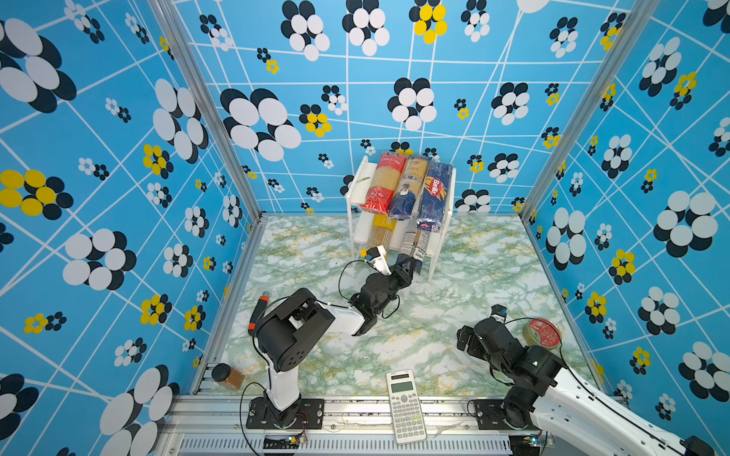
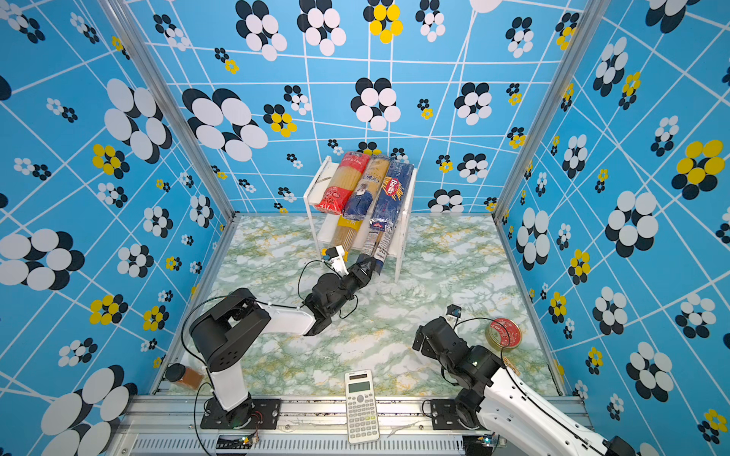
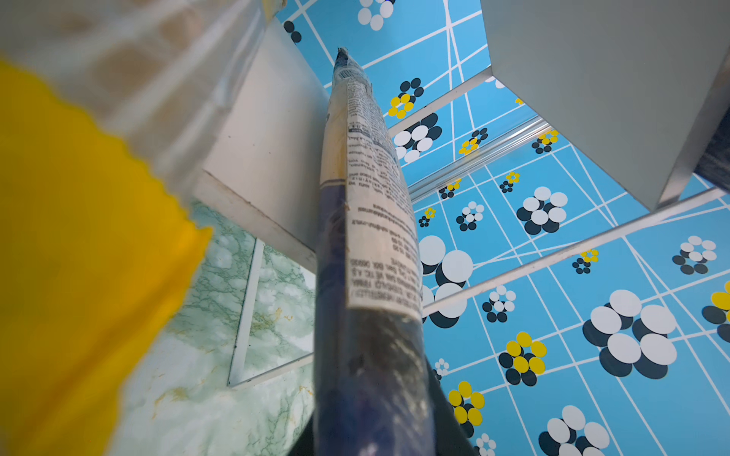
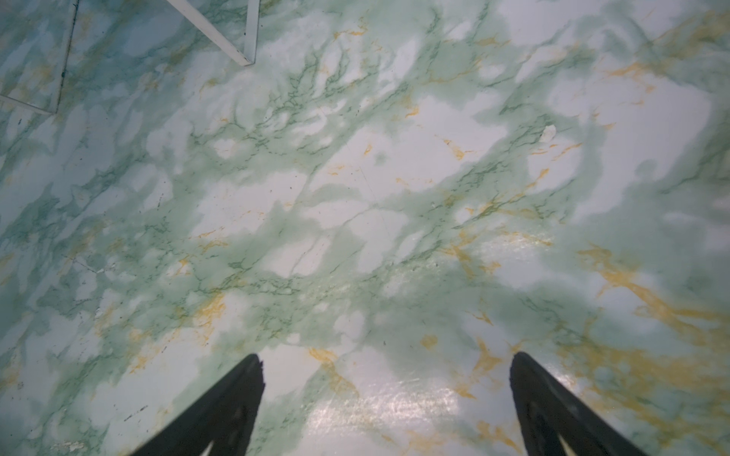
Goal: Place and organize the pasta boxes and bags onto the shelf
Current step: 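Open the left gripper and release the clear bag against the shelf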
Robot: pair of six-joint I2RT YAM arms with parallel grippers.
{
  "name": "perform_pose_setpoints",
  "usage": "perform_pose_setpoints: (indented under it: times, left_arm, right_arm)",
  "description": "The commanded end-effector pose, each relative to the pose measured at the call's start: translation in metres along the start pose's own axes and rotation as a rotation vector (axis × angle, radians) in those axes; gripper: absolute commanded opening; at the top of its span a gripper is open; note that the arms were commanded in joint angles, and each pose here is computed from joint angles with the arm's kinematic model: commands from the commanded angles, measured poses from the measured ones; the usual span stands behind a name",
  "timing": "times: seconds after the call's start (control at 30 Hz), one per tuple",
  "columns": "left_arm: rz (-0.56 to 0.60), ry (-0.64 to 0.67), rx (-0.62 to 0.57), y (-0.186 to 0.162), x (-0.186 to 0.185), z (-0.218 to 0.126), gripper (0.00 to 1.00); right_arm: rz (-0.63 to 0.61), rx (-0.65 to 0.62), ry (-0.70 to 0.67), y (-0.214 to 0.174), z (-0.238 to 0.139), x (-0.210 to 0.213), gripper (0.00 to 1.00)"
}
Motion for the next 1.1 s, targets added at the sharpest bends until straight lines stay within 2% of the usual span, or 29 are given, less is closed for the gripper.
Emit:
perform_pose_setpoints:
  times: [0.0, 0.5, 0.7, 0.93, 1.07]
  left_arm:
    - [0.022, -0.113, -0.146, 0.034, -0.036, 0.005, 0.08]
    - [0.008, -0.075, -0.171, 0.046, -0.023, 0.011, 0.11]
    - [-0.006, -0.074, -0.175, 0.046, -0.016, 0.011, 0.28]
    - [-0.022, -0.074, -0.165, 0.042, -0.011, 0.011, 0.33]
    - [-0.027, -0.089, -0.164, 0.042, -0.012, 0.009, 0.42]
  right_arm:
    - [0.009, 0.014, -0.026, -0.004, 0.001, -0.007, 0.99]
    - [0.015, 0.013, -0.026, -0.004, 0.001, -0.008, 0.99]
    - [0.015, 0.011, -0.027, -0.004, 0.001, -0.008, 0.99]
    - [0.015, 0.014, -0.027, -0.004, 0.002, -0.007, 0.99]
    - [0.014, 0.014, -0.027, -0.004, 0.002, -0.007, 0.99]
Point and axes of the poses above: each gripper's point midway between its finger pads, its own z axis out along the fingers, its own x axis along the line the jaws close on, y = z × x, the point moved 9 cm from there along -z, back along the fingers, and after that the axes turned 7 degrees about z, right-handed, at the moved point
